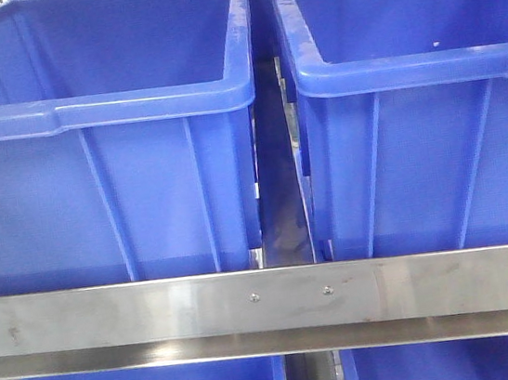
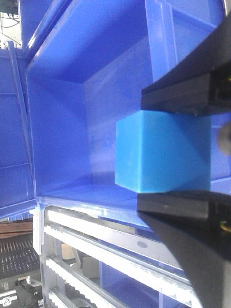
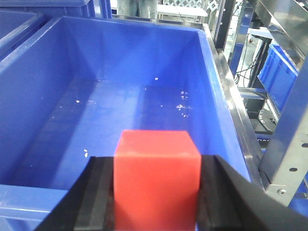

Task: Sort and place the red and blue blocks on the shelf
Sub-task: 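Move both grippers with cubes over the two blue bins, then open both grippers to drop the cubes into the bins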

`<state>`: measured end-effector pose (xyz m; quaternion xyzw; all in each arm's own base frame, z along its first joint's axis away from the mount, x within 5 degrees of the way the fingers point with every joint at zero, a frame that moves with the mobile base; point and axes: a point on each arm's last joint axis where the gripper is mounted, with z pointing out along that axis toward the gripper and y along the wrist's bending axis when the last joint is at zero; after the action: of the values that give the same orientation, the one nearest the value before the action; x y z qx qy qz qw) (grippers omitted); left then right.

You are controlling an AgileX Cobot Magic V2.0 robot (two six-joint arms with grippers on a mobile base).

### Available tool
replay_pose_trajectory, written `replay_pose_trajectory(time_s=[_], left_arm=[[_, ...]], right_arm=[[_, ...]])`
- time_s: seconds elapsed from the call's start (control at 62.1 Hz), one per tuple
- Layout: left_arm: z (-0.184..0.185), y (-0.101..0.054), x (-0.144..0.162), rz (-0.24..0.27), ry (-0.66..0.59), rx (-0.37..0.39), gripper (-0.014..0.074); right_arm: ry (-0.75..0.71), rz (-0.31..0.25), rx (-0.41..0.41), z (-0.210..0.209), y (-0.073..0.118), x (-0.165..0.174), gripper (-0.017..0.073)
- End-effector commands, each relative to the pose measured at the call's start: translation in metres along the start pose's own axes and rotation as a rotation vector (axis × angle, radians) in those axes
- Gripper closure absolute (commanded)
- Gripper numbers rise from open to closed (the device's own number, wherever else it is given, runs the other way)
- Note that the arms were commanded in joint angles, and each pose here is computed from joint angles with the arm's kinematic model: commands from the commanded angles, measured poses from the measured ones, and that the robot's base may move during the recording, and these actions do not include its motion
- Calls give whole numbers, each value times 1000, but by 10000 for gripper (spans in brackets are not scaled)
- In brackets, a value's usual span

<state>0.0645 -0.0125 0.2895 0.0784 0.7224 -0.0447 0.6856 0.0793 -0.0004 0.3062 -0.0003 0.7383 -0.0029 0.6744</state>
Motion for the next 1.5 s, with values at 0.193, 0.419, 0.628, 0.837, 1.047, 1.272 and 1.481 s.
replay_pose_trajectory(time_s=[0.193,0.419,0.628,0.837,1.047,1.272,1.481], left_arm=[[-2,2,-22,-58,-136,-13,470],[7,2,-21,-64,-101,-15,470],[45,8,-37,-86,-79,-45,470],[112,12,-58,-88,48,-47,470],[175,-3,-69,-81,135,28,470],[212,-41,-64,-55,187,157,421],[220,-55,-54,-48,231,197,32]], right_arm=[[-101,-19,6,-2,0,-16,501],[-37,-22,4,3,0,-23,501],[11,-30,3,37,0,-40,501],[21,-31,-12,85,2,-58,501],[80,-48,-110,125,23,-53,501],[107,-58,-167,147,38,-40,497],[101,-56,-168,149,39,-39,207]])
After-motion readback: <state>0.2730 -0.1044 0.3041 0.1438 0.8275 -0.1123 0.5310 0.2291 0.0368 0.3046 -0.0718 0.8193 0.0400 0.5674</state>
